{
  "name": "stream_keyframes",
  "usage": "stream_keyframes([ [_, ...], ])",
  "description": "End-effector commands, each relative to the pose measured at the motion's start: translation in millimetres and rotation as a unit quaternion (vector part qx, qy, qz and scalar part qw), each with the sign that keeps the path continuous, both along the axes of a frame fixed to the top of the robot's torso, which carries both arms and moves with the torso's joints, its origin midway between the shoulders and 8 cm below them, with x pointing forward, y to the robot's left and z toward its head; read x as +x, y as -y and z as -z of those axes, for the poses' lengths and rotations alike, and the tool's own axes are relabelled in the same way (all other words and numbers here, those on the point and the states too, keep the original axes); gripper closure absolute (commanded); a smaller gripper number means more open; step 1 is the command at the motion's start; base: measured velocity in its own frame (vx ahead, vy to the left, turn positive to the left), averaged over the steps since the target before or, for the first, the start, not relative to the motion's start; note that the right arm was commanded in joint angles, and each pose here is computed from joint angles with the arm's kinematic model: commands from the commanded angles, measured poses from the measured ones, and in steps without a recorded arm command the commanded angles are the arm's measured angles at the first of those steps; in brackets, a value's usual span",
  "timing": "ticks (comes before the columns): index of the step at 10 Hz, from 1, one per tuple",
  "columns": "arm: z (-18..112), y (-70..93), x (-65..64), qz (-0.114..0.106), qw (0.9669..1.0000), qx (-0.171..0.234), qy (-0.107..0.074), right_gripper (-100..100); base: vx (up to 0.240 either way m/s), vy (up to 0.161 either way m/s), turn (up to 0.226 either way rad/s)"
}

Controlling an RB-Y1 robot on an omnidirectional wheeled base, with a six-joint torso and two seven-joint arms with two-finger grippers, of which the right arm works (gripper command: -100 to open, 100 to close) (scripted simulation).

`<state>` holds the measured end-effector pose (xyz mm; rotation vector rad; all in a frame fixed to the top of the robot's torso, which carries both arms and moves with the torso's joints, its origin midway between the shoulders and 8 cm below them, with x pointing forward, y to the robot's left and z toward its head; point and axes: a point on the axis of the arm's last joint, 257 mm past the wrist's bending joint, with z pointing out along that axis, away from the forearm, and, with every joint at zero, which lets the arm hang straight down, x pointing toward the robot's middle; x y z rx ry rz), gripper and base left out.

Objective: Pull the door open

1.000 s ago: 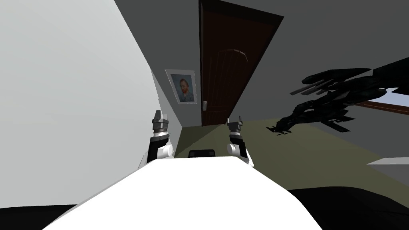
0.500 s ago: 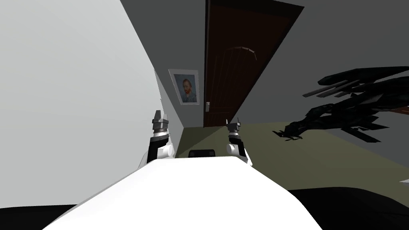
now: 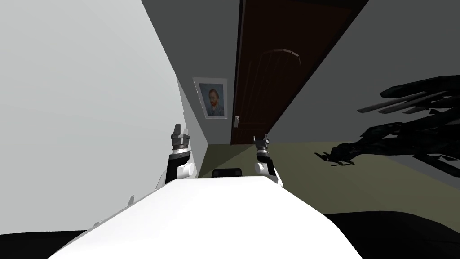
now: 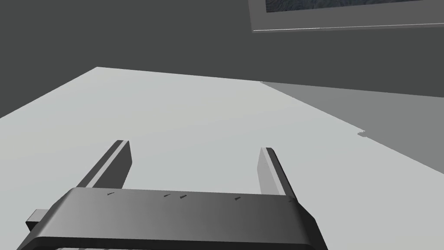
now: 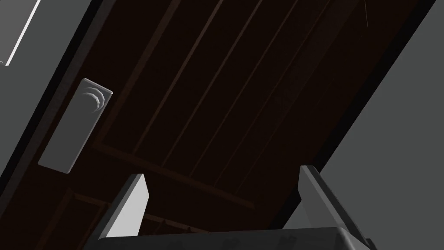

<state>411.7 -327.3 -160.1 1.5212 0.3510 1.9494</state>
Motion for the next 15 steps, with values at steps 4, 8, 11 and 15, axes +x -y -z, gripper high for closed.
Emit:
stream_keyframes([
  [4, 26.1, 5.0, 5.5, -0.016, 0.9977, 0.063, -0.018, -100, 0.119, 0.022, 0.092],
  [8, 48.0, 8.9, 8.4, -0.025, 0.9925, 0.115, -0.033, -100, 0.104, 0.022, 0.090],
  [11, 63.7, 11.8, 9.9, -0.030, 0.9868, 0.153, -0.043, -100, 0.111, 0.007, 0.084],
  [15, 82.8, 15.2, 11.0, -0.035, 0.9778, 0.199, -0.055, -100, 0.111, 0.012, 0.076],
])
